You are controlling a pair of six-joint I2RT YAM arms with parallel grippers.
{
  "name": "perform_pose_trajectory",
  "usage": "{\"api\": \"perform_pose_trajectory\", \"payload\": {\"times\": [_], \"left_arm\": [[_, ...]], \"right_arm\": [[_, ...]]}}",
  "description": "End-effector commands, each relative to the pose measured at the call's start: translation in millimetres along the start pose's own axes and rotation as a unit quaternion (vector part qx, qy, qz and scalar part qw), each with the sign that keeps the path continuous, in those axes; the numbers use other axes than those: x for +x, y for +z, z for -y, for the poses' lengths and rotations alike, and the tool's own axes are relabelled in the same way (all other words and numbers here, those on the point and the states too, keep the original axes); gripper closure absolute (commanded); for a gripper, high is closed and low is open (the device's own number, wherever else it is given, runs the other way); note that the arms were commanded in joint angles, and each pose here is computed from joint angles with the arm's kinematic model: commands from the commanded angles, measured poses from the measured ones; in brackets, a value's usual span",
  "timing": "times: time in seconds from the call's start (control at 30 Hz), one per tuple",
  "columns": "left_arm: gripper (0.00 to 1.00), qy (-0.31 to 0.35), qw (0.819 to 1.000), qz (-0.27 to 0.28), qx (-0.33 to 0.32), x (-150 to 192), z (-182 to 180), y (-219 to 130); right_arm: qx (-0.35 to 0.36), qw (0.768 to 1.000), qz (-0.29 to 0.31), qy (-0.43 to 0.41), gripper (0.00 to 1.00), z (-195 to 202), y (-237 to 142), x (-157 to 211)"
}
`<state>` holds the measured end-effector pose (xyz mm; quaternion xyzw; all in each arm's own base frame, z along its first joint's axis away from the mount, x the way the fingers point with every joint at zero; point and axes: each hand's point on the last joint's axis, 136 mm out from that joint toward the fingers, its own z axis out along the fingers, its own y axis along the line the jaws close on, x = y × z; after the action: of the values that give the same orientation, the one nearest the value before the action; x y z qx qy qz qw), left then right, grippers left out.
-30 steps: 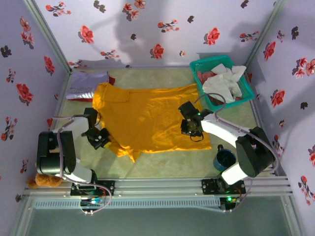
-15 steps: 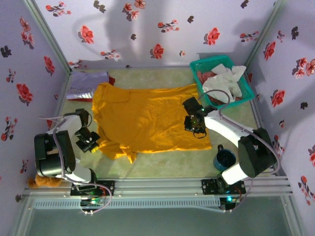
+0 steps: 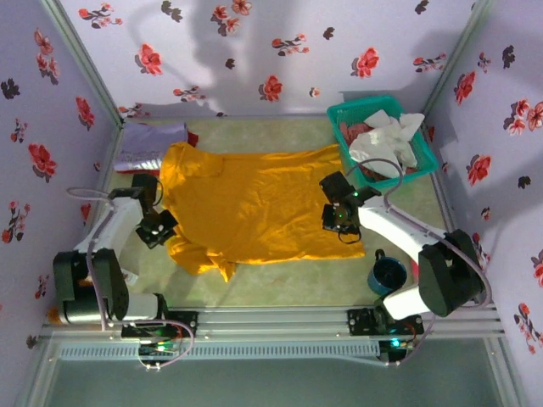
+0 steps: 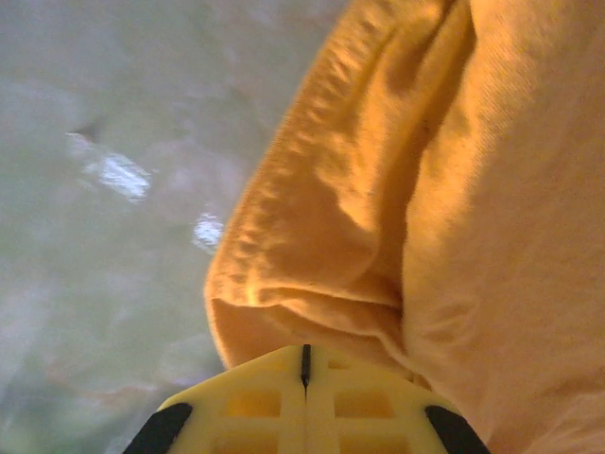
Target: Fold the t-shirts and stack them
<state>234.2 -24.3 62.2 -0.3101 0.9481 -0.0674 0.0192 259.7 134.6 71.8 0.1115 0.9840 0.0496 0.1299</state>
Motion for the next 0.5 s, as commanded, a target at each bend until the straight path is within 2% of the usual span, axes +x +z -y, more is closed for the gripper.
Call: {"api": "perform_pose_trajectory", "payload": {"times": [0.0, 0.07, 0.27, 0.47], "left_arm": [[1.0, -0.009, 1.0, -0.017, 0.0, 7.6, 9.2, 20.3], [1.0, -0.002, 1.0, -0.025, -0.008, 11.1, 9.2, 29.9], [1.0, -0.01, 0.995, -0.047, -0.09, 21.1, -24.4, 45.6], [1.0, -0.032, 0.989, -0.064, -0.133, 32.8, -57.4, 53.4]], "right_arm": [[0.006, 1.0, -0.015, 0.002, 0.81, 4.4, 8.0, 6.5], [0.007, 1.0, -0.02, 0.002, 0.83, 6.0, 12.2, 10.1], [0.01, 0.999, -0.039, 0.004, 0.84, 7.7, 24.6, 18.2], [0.012, 0.999, -0.046, 0.007, 0.84, 12.8, 26.8, 20.2]]}}
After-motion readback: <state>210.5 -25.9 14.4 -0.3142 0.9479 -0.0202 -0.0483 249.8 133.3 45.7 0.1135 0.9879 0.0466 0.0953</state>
